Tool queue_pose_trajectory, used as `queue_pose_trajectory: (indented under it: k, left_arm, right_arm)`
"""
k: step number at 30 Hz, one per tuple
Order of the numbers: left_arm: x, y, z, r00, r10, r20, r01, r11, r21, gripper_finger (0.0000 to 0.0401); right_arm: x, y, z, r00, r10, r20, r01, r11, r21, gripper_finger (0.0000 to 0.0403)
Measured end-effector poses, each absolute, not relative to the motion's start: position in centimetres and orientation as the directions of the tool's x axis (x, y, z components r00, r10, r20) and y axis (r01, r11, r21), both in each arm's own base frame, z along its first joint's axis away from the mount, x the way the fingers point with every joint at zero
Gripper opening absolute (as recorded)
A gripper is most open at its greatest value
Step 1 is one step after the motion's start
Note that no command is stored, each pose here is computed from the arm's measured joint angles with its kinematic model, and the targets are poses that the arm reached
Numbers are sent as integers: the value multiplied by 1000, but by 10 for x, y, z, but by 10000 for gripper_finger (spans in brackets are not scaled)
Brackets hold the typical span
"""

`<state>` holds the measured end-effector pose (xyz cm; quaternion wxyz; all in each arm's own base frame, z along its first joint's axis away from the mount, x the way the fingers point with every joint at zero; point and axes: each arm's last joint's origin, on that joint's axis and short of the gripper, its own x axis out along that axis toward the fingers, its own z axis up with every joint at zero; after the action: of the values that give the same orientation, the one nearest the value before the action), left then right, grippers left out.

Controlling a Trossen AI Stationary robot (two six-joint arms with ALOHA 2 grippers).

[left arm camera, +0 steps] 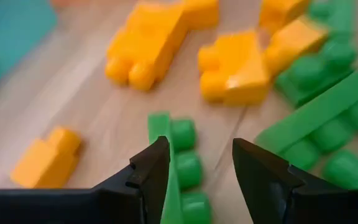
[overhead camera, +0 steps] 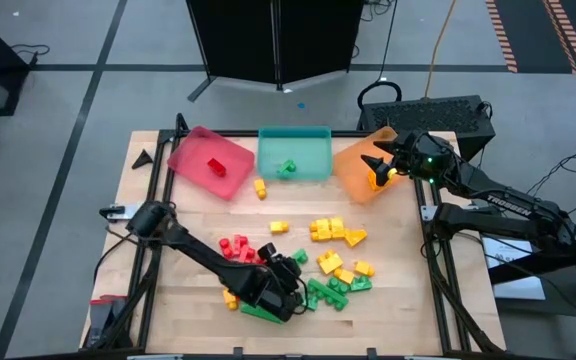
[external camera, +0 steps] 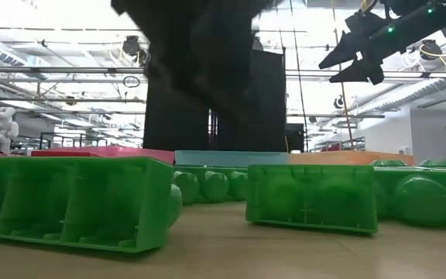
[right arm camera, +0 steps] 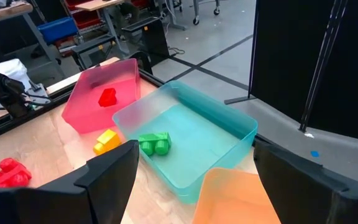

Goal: Sort blocks
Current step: Put the green game piece into the blue bin

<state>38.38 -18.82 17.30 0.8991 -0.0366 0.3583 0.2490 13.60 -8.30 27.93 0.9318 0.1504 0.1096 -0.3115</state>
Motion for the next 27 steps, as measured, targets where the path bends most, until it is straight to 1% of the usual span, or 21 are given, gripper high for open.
queue_pose_trajectory:
  k: [3, 5, 8, 12, 15, 20, 24, 27]
  left_arm:
    - [381, -184, 190, 636, 419, -648, -461, 880, 117, 183]
    - [382, -181, 197, 643, 398, -654, -459, 884, 87, 192]
    - [381, -179, 201, 641, 332, -692, -423, 905, 42, 215]
    - [383, -177, 198, 616, 237, -751, -377, 926, -17, 255]
    - [382, -173, 196, 586, 241, -773, -381, 925, 0, 277]
    - [380, -161, 191, 526, 284, -801, -405, 913, 57, 285]
    - [382, -153, 185, 522, 286, -804, -421, 906, 49, 286]
    - [386, -151, 185, 541, 267, -797, -425, 905, 15, 286]
  right_arm:
    - [136, -83, 279, 782, -547, -298, 613, 761, 212, 315]
    - [136, -83, 279, 782, -547, -299, 613, 761, 212, 315]
    - [136, -83, 279, 782, -547, -300, 613, 761, 211, 315]
    - [136, -83, 279, 782, -547, -300, 613, 764, 204, 315]
    - [136, -83, 279, 781, -547, -301, 611, 769, 187, 315]
    - [136, -83, 278, 779, -545, -308, 609, 776, 165, 315]
    - [136, -83, 278, 779, -545, -309, 607, 779, 157, 315]
    - [136, -83, 278, 779, -546, -309, 606, 782, 146, 315]
